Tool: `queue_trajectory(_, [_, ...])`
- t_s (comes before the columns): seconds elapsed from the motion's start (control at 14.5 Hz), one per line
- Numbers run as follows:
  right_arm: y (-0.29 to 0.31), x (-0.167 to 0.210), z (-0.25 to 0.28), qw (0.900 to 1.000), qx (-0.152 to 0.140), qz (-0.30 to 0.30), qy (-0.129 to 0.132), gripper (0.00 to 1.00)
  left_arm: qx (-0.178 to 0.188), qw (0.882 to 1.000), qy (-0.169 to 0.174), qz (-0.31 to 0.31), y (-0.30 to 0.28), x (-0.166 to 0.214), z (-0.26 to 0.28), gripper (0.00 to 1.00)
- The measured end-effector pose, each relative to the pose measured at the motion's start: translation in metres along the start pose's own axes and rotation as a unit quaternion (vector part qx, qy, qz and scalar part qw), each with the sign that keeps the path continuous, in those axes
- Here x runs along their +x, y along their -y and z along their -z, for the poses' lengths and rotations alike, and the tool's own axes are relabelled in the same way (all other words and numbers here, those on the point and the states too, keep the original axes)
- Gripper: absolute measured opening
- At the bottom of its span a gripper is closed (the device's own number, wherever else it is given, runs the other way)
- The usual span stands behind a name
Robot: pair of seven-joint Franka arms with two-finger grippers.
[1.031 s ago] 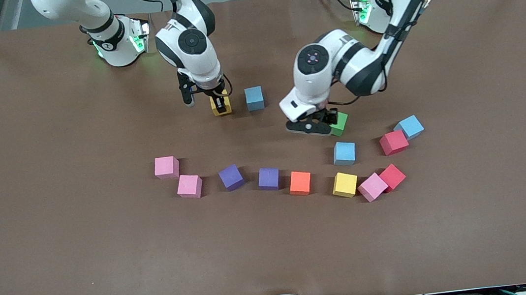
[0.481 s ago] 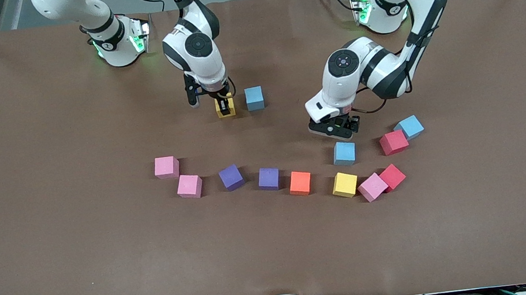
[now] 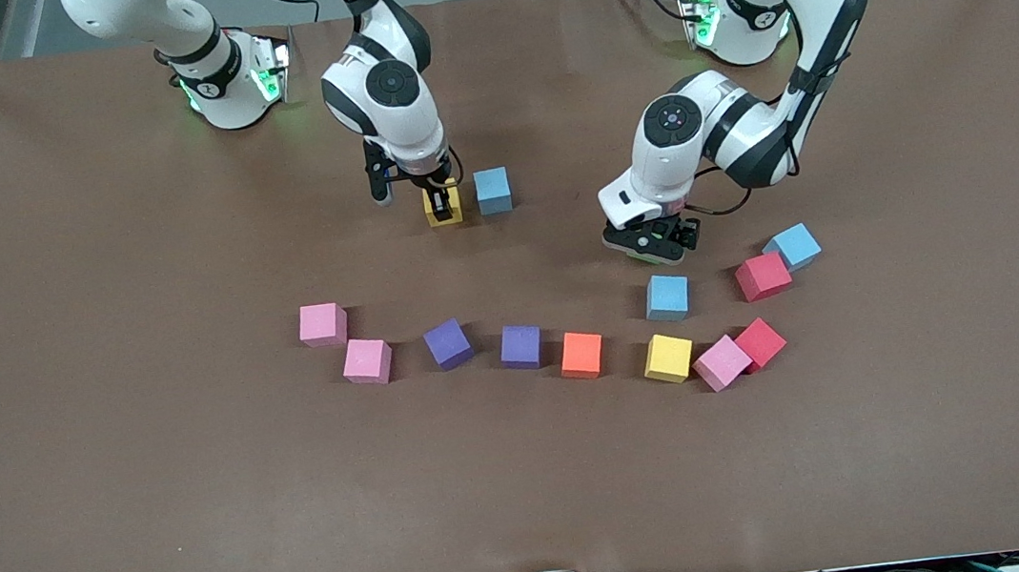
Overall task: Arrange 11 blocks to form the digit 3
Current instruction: 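Grasp the green cube with the left gripper, then place the green cube beside the blue cube with the left gripper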
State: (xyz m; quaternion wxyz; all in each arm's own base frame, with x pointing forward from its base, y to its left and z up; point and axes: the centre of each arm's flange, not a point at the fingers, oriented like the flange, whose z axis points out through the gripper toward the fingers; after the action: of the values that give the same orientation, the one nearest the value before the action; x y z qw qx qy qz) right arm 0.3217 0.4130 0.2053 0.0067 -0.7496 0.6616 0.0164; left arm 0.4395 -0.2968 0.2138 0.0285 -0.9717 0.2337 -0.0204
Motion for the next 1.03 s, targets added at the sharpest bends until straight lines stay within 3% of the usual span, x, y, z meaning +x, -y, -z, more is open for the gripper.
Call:
queue_trajectory(0.21, [0.001,-0.004,0.000,1.000,0.001,-0.002,0.001,0.59,-0.005,1.000,-0.005,-0.002,-0.001,-0.004,-0.002,0.92])
queue_trajectory(0.41, [-0.003,-0.012,0.000,1.000,0.002,-0.002,0.002,0.59,-0.006,1.000,-0.005,-0.001,0.000,-0.008,-0.004,0.62])
queue_trajectory(0.69, [-0.005,-0.019,-0.001,1.000,0.004,-0.002,0.003,0.59,-0.005,0.999,-0.007,0.030,0.003,-0.008,-0.002,0.56])
queue_trajectory(1.03, [-0.005,-0.022,-0.001,1.000,0.004,-0.003,0.004,0.59,0.000,0.986,-0.022,0.167,-0.002,-0.007,0.018,0.56])
